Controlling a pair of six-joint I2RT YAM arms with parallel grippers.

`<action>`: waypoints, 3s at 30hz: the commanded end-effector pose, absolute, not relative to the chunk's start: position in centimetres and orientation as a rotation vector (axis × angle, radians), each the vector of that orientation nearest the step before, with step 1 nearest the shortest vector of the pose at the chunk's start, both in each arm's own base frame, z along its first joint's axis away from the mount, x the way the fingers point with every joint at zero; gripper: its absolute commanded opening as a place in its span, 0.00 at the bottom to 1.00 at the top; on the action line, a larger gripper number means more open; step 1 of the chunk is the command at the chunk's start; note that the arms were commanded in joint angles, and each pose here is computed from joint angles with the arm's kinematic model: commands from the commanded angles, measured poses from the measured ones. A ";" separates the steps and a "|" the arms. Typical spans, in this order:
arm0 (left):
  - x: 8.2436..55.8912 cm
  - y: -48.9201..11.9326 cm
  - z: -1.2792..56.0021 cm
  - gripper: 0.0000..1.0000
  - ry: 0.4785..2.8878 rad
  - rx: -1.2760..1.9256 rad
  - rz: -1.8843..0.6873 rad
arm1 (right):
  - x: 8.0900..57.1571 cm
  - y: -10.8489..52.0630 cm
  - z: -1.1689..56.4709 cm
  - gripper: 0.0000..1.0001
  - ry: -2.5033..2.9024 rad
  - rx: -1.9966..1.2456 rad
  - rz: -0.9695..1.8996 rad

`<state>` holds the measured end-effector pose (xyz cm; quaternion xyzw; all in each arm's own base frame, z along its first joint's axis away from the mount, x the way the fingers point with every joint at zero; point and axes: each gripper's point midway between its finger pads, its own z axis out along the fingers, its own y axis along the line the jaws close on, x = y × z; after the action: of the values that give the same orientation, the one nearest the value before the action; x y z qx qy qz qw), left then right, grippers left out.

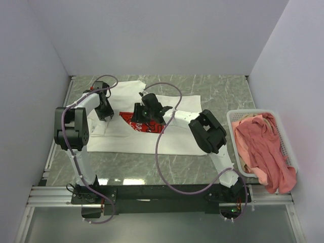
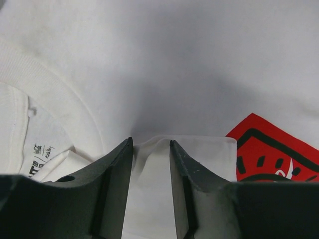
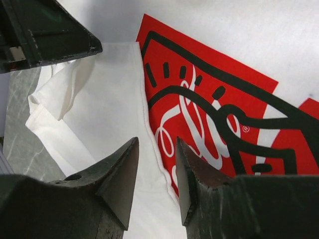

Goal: Fold and stack the t-shirts
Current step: Fold the tshirt

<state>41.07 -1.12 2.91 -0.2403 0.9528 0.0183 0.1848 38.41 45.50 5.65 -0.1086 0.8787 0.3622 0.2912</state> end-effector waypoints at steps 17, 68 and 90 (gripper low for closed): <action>42.5 -1.6 5.0 0.01 2.649 -0.602 0.004 | 38.8 44.8 11.4 0.42 2.218 -0.294 0.968; 40.4 -7.6 13.4 0.00 2.417 -0.288 -0.430 | 42.0 48.4 8.7 0.41 2.195 -0.354 0.980; 38.9 -7.5 14.0 0.00 2.414 -0.260 -0.427 | 41.4 50.4 8.0 0.56 2.102 -0.201 1.409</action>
<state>38.99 -7.26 12.14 -0.1172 0.9316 -0.1573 0.3059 40.11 50.28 6.28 -0.1010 0.8179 0.4883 0.2870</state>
